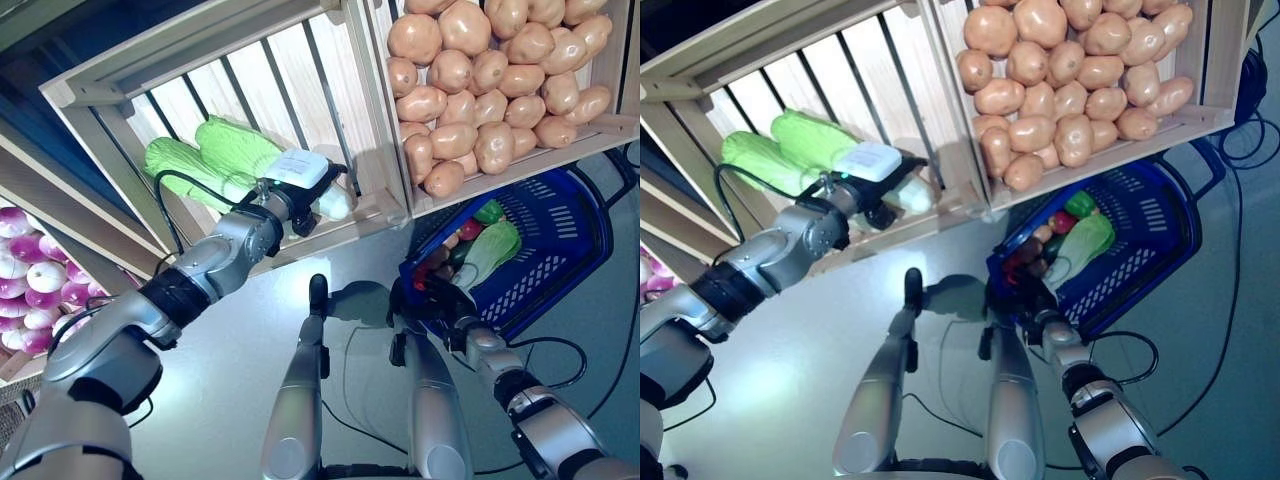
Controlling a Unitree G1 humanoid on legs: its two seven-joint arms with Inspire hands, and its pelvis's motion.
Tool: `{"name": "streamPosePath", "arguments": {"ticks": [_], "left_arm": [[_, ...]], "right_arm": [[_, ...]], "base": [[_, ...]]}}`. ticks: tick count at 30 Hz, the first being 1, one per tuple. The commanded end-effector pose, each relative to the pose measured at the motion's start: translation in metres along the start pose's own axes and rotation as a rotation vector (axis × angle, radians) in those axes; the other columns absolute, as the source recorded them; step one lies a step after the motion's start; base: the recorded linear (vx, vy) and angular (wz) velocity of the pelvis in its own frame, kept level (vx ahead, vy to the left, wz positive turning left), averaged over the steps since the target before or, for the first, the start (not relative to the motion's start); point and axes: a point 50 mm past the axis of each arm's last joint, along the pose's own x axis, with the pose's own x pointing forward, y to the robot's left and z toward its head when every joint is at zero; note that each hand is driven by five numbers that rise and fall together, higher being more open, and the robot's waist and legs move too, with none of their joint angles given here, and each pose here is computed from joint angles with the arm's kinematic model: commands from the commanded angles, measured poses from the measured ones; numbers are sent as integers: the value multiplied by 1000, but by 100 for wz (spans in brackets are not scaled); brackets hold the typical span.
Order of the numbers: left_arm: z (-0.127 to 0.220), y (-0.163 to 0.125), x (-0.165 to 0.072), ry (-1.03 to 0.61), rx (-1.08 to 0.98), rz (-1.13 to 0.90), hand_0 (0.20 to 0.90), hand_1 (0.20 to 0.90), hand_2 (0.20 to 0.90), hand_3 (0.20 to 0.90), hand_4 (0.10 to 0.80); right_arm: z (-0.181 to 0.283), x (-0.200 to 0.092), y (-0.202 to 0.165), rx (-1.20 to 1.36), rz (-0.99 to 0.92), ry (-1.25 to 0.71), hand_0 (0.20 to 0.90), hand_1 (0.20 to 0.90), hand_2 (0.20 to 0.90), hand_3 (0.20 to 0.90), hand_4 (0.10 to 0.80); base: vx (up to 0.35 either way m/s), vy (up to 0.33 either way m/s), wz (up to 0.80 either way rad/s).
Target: Put vegetables into the basket
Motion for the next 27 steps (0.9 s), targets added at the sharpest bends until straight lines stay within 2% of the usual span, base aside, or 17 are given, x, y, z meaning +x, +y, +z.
{"name": "streamPosePath", "arguments": {"ticks": [1, 12, 18, 19, 20, 21, 27], "left_arm": [[-18, 40, 4, 44, 54, 289, 900, 900, 900, 900, 800], [-25, 0, 9, 102, 124, 512, 900, 900, 900, 900, 800], [-25, -14, 10, 126, 151, 537, 900, 900, 900, 900, 800], [-26, -16, 10, 133, 153, 537, 836, 836, 836, 836, 758], [-26, -18, 9, 138, 164, 536, 531, 531, 531, 531, 554], [-26, -19, 9, 139, 168, 533, 300, 300, 300, 300, 400], [-30, -29, 6, 160, 167, 530, 300, 300, 300, 300, 400]], "right_arm": [[6, 0, 7, 24, -22, -47, 900, 900, 900, 900, 800], [19, 6, 29, 6, 9, -62, 900, 900, 900, 900, 800], [23, 7, 38, 4, 26, -69, 900, 900, 900, 900, 800], [24, 7, 39, 0, 30, -71, 900, 900, 900, 900, 800], [24, 7, 41, -2, 33, -71, 900, 900, 900, 900, 800], [24, 7, 42, -3, 33, -71, 900, 900, 900, 900, 800], [25, 6, 42, -19, 36, -71, 900, 900, 900, 900, 800]], "base": [[0, 0, 0], [-4, 7, -1], [-13, 16, -6], [0, 24, -3], [2, 24, -4], [6, 27, -4], [-2, 15, -3]]}}
